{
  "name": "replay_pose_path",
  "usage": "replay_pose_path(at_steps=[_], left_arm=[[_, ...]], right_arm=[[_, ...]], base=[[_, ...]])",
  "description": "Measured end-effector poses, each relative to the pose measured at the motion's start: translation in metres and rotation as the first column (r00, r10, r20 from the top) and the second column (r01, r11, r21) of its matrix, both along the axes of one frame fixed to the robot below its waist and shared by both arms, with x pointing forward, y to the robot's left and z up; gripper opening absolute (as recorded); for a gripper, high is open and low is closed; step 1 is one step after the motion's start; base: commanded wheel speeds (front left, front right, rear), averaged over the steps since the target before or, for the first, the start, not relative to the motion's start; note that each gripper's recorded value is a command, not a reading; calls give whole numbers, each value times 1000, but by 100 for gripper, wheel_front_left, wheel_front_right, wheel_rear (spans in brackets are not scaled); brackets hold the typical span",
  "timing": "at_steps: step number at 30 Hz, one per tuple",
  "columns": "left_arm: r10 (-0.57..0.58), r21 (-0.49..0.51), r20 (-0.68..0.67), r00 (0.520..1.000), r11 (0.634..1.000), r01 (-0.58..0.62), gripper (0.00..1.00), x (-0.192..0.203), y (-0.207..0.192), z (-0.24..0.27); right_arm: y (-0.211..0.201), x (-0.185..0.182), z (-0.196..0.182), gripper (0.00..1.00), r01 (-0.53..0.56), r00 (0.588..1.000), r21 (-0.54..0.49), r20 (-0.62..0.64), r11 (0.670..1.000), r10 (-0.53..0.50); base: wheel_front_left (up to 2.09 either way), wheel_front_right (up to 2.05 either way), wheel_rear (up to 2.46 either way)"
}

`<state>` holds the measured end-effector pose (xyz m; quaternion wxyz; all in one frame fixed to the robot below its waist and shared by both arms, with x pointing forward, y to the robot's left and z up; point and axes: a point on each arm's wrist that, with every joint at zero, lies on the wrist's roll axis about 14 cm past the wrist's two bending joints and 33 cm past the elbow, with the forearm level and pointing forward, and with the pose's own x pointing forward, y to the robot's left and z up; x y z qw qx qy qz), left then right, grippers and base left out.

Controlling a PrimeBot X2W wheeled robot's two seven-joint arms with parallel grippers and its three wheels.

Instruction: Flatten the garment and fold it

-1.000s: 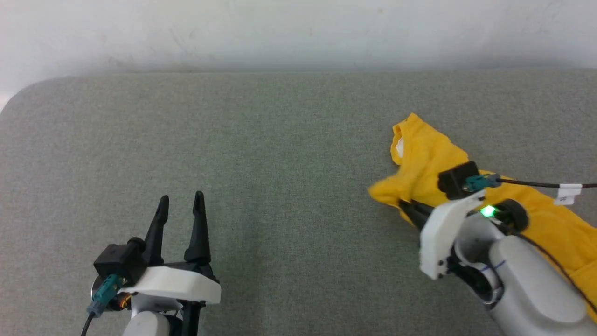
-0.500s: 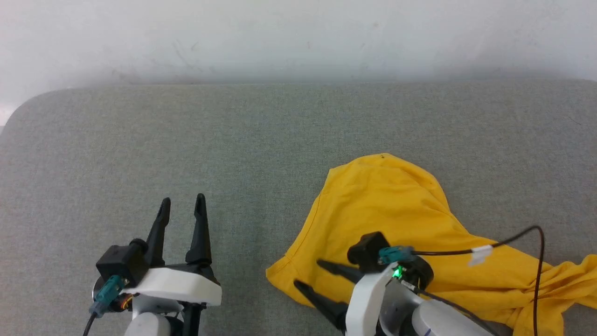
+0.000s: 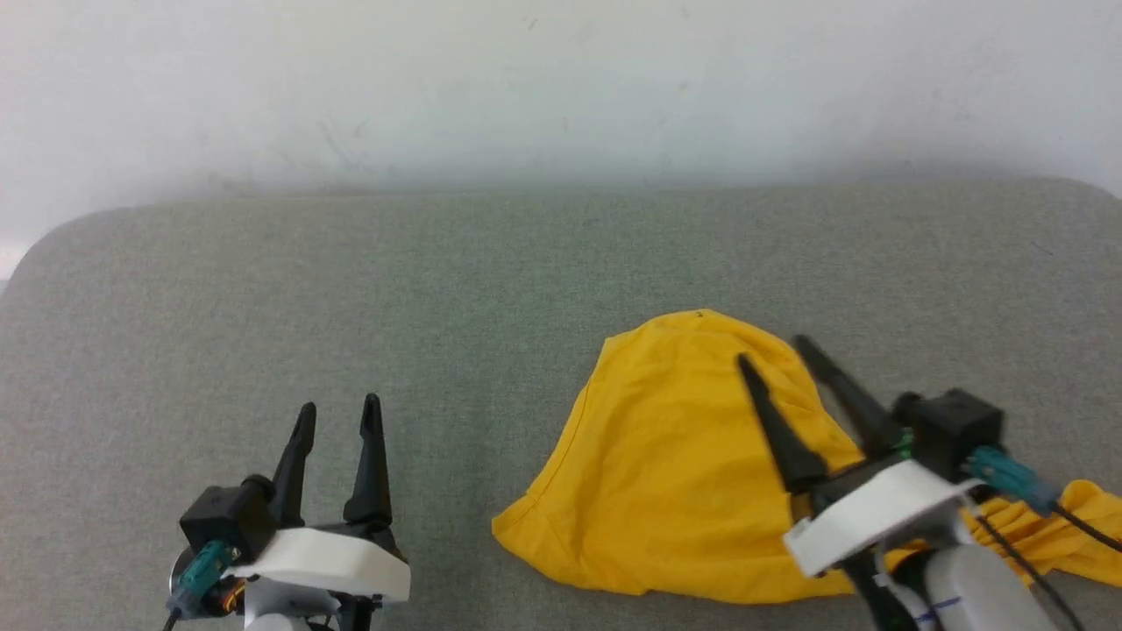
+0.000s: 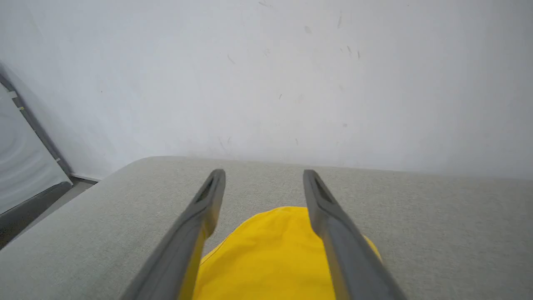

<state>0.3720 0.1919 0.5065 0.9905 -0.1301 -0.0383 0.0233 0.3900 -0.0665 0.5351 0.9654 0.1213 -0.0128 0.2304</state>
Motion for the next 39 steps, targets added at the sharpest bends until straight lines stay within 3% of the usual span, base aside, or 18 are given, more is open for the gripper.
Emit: replay_pose_path(at_steps=[9,16,21,26,34,37,39], left_arm=[[-14,-6,-6,1000,1000,14,100,-7,-4,0],[-13,-8,-23,1000,1000,13,100,-5,-5,-6],[-22,-10,-25,999,1000,22,100,7,-9,-7],[-23,-17,-33,999,1000,23,100,20,-11,-11],[-4,-24,-62,998,1000,2,100,30,-4,-24],[8,-22,-62,998,1000,-10,100,34,2,-25],[18,-19,-68,998,1000,-19,100,35,6,-27]], right_arm=[[-98,-1,-2,100,305,951,-81,-13,949,-307],[-132,5,-49,100,348,901,-139,-223,927,-372],[-132,38,-75,100,265,870,-188,-376,946,-318],[-104,71,-96,100,88,841,-254,-499,963,-208],[-52,119,-111,100,-147,809,-317,-584,937,-71],[-32,119,-131,100,-253,755,-332,-655,909,-29],[-21,109,-154,100,-325,682,-319,-731,890,-13]], base=[[0,0,0],[0,0,0],[0,0,0],[0,0,0],[0,0,0],[0,0,0],[0,0,0]])
